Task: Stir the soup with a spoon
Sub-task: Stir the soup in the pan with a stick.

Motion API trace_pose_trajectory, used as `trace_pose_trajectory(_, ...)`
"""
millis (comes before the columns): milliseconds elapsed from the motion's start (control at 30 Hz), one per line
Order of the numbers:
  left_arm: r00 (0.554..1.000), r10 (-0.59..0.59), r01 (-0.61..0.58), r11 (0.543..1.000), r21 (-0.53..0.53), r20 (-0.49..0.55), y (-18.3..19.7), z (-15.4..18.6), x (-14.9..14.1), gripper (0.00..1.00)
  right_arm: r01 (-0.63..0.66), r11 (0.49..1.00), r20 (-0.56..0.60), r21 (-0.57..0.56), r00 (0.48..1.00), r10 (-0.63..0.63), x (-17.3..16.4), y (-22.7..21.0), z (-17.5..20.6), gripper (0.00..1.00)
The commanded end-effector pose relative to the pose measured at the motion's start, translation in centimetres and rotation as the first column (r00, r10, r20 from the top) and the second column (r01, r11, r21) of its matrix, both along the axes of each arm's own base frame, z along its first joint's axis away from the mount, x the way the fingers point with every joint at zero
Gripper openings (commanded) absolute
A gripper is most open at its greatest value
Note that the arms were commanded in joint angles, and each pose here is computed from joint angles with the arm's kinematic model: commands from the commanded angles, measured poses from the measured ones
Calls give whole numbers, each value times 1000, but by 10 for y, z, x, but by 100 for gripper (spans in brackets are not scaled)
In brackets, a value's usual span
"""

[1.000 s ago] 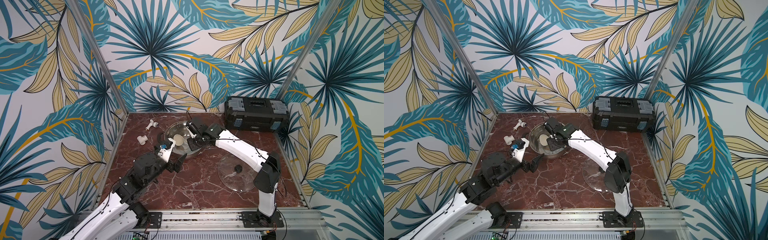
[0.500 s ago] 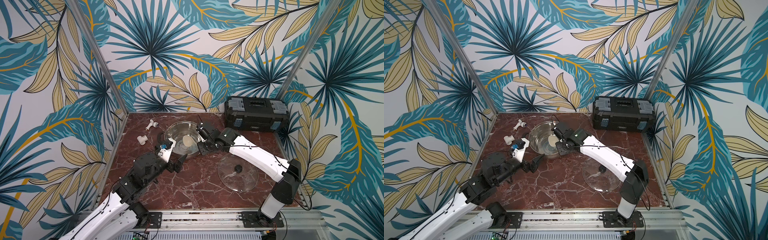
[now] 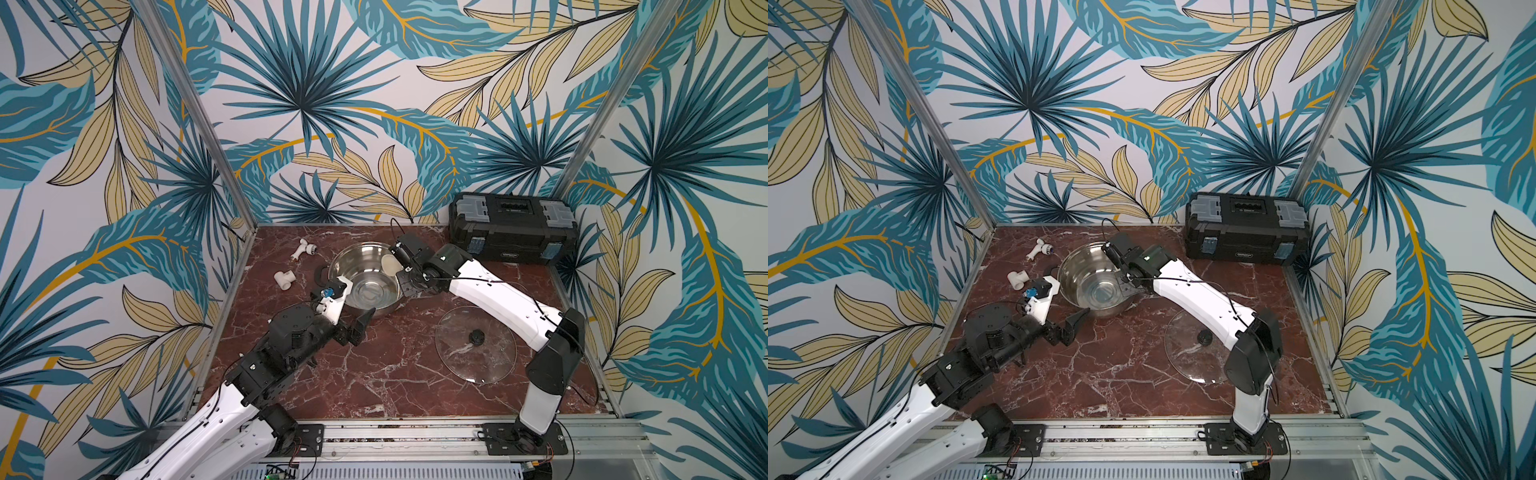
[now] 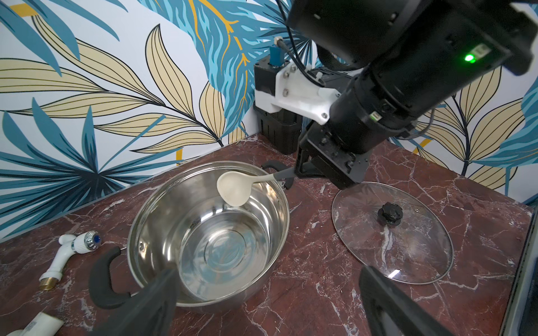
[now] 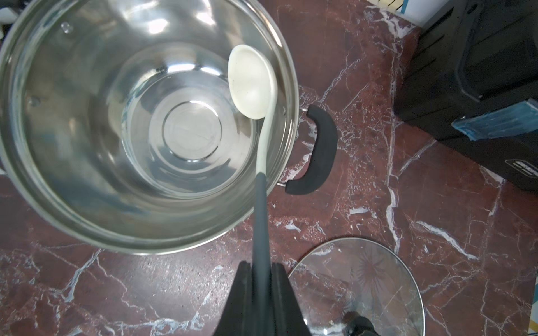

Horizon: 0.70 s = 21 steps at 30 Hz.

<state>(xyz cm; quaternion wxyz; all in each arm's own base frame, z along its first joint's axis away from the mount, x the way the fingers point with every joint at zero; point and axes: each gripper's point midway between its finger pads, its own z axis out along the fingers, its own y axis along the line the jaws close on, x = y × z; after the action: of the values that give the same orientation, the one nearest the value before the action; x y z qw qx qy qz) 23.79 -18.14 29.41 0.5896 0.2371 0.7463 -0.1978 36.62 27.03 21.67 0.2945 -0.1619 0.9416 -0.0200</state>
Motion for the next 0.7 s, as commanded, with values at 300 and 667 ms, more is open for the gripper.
trace_pose_trajectory(300, 1000, 14, -14, 1000, 0, -3, 3, -2, 1, 100, -113, 973, -55, 204, 990, 127, 7, 61, 1, 0)
trace_pose_trajectory(667, 1000, 11, -11, 1000, -6, -3, 2, -2, 1, 100, -140, 944, -108, 299, 978, 180, -23, 67, -2, 0)
